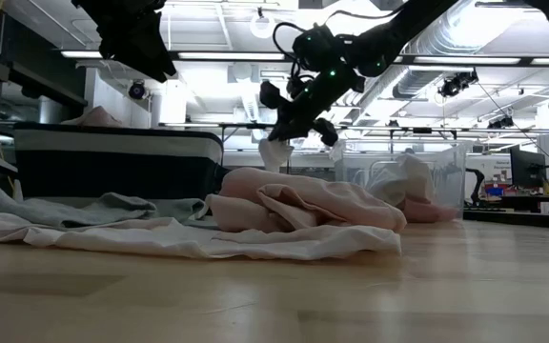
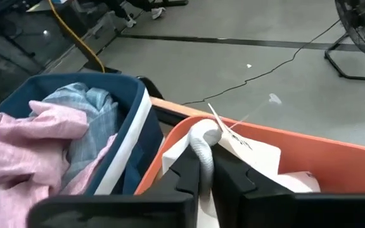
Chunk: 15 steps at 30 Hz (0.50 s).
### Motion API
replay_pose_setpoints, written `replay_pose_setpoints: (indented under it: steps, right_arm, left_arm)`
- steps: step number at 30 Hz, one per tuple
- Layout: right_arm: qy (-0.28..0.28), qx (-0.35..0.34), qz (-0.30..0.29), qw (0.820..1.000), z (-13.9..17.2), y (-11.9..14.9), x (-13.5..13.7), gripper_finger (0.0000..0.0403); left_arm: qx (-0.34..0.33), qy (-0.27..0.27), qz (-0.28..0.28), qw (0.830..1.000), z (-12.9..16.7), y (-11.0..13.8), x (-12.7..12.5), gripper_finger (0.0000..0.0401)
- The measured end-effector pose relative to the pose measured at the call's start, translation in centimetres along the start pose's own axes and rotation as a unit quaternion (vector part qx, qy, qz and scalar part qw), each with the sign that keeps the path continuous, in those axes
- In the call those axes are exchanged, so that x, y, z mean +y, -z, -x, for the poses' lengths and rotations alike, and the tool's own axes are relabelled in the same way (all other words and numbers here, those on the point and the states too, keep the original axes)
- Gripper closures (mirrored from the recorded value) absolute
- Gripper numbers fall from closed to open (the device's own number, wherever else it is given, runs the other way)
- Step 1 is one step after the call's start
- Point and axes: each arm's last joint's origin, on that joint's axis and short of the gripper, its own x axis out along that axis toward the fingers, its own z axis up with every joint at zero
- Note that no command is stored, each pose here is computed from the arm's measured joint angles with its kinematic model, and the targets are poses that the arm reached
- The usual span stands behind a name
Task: Pick & Place Cloths
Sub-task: Put the white sock into the orange bin, then put the light pink underwear into the transparent bin
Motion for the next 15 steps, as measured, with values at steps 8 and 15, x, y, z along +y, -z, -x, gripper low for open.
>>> replay_pose_setpoints:
  steps: [8, 15]
  right_arm:
    - [-0.003, 0.001, 0.012, 1.000, 0.00, 0.00, 0.03, 0.0301]
    - [-0.018, -0.021, 0.043, 0.999, 0.05, -0.70, 0.08, 0.0241]
  left_arm:
    - [0.000, 0.000, 0.000, 1.000, 0.00, 0.01, 0.01, 0.0188]
    - [0.002, -0.001, -0.002, 1.000, 0.00, 0.04, 0.02, 0.0188]
